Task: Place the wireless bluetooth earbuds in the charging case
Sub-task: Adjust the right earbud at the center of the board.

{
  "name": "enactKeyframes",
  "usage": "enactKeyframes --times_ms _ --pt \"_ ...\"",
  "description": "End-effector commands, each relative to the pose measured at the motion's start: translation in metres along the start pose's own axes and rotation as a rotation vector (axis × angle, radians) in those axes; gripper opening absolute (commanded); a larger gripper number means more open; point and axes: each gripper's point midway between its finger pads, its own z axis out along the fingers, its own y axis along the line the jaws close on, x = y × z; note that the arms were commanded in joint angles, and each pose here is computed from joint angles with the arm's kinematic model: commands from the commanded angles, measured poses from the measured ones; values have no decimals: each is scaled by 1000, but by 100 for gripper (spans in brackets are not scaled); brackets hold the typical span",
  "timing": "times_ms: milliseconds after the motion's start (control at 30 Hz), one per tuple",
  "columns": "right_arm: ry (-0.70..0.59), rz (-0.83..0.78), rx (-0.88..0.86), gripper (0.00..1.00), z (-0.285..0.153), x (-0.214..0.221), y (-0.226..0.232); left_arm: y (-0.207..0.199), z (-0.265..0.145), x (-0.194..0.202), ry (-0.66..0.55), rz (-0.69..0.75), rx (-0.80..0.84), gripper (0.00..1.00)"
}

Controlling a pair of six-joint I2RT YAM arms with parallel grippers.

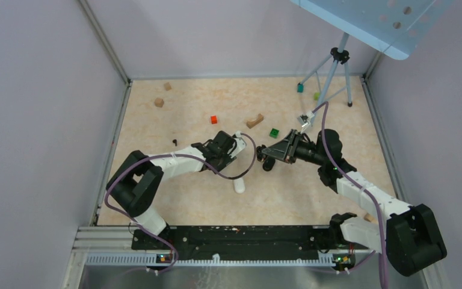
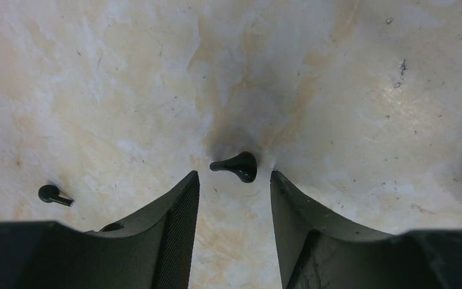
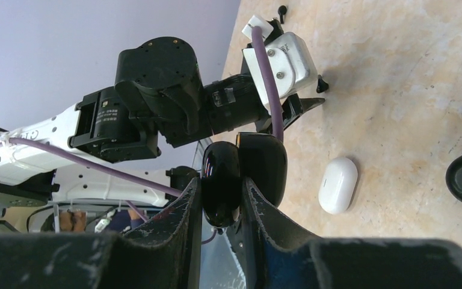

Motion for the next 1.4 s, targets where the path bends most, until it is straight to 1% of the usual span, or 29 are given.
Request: enactKeyframes --times_ms 0,167,300,400,500,633,700,800,867,933,1000,1067,1200,1367 --pt "-26 -52 -48 0 0 -13 20 5 2 -17 -43 -12 -25 52" --pt "-29 -56 -44 0 0 -15 22 11 11 -18 -23 -2 -66 52" --pt "-29 -55 -40 0 -1 -16 22 15 17 -26 -35 -3 -86 52" --pt "-30 -56 -38 0 -1 -15 22 17 23 -27 -14 -11 -100 53" --pt "-33 -59 -35 0 -2 -16 22 20 26 -30 4 -60 -99 53" --pt "-34 -58 -32 0 -3 -15 22 26 22 -38 -14 -171 -90 54" --pt "-33 -58 -31 0 -3 -15 22 26 10 -51 -36 -220 -57 54" --pt "-38 -57 -29 0 -4 -15 21 30 -18 -71 -132 -258 -21 58" --pt "-37 -58 -32 0 -3 -14 21 33 -32 -74 -175 -273 -17 62" --pt "-38 -55 -36 0 -3 -14 20 31 -40 -73 -191 -288 21 66" --pt "-36 -54 -39 0 -2 -14 20 24 -44 -63 -170 -296 101 66" --pt "-34 -52 -45 0 -2 -14 21 11 -46 -60 -187 -298 218 67" --pt "-38 -58 -45 0 -3 -15 23 7 -43 -49 -180 -334 327 68" --pt "-41 -56 -39 0 -4 -14 22 -2 -28 -32 -49 -302 374 67"
